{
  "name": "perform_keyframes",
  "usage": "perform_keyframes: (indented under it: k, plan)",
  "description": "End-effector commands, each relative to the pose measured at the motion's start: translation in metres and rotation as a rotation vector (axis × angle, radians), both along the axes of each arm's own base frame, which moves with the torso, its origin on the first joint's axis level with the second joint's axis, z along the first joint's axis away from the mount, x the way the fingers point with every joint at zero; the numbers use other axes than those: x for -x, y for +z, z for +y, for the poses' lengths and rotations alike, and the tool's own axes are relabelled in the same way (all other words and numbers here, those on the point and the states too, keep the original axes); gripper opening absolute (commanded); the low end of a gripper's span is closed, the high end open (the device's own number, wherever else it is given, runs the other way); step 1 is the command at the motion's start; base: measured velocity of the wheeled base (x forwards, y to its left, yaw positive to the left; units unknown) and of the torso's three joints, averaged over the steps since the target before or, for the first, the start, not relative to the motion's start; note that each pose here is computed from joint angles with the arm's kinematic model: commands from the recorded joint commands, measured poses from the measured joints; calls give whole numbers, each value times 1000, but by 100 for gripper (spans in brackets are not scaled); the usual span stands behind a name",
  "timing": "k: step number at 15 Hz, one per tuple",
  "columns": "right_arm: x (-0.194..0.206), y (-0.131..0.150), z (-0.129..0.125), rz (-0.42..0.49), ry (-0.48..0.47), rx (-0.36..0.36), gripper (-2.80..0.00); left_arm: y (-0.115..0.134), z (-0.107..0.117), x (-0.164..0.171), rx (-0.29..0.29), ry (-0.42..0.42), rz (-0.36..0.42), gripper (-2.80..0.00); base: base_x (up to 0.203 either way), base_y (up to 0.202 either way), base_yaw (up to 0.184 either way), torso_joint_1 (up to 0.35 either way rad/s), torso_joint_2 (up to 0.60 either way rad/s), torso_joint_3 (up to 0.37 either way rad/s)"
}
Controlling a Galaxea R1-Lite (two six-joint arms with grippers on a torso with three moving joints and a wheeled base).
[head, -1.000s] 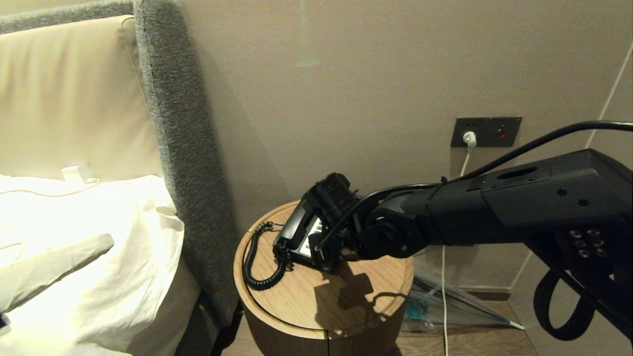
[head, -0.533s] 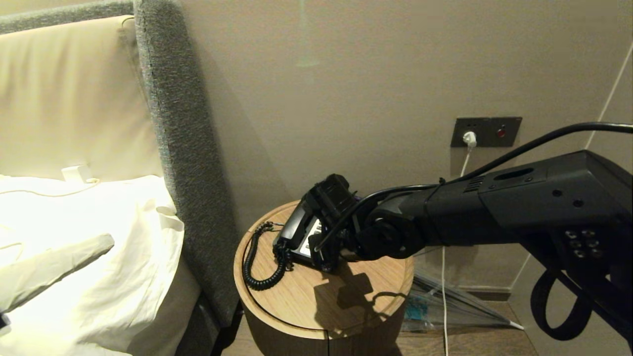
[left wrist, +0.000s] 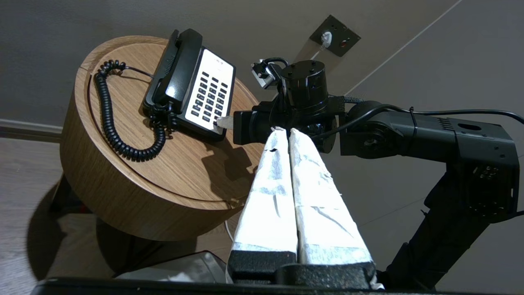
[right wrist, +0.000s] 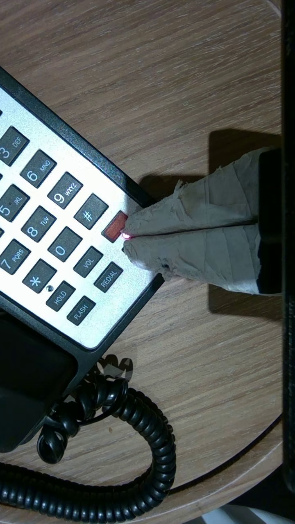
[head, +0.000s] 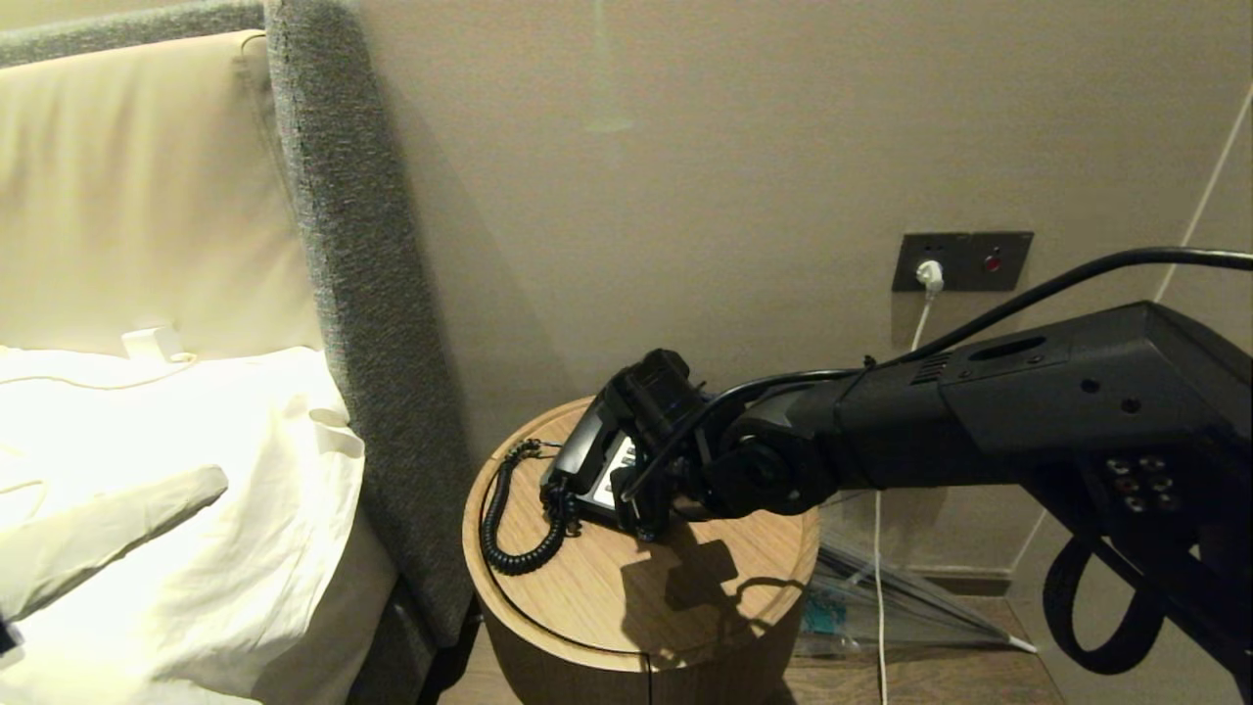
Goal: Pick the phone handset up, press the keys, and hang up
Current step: End the call using the dial pad
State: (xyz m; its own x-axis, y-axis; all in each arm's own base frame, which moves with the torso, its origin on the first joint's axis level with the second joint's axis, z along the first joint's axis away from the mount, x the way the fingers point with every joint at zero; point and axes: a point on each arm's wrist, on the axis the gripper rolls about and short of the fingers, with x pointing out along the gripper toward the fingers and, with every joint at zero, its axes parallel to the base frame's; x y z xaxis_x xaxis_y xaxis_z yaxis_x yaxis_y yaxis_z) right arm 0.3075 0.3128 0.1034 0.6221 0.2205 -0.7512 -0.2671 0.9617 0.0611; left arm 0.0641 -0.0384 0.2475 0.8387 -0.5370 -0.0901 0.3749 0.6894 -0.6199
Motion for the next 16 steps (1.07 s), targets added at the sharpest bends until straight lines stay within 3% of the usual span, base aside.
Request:
perform_keyframes:
  k: [1, 16]
  plan:
    - [-1, -1, 0, 2, -4, 3, -280, 0, 0, 0, 2, -1, 4, -280, 0, 0, 0, 0, 0, 0]
    - [-3, -10, 1, 9, -6, 10, -280, -2, 0, -1, 0, -1, 8, -280, 0, 0, 0, 0, 0, 0]
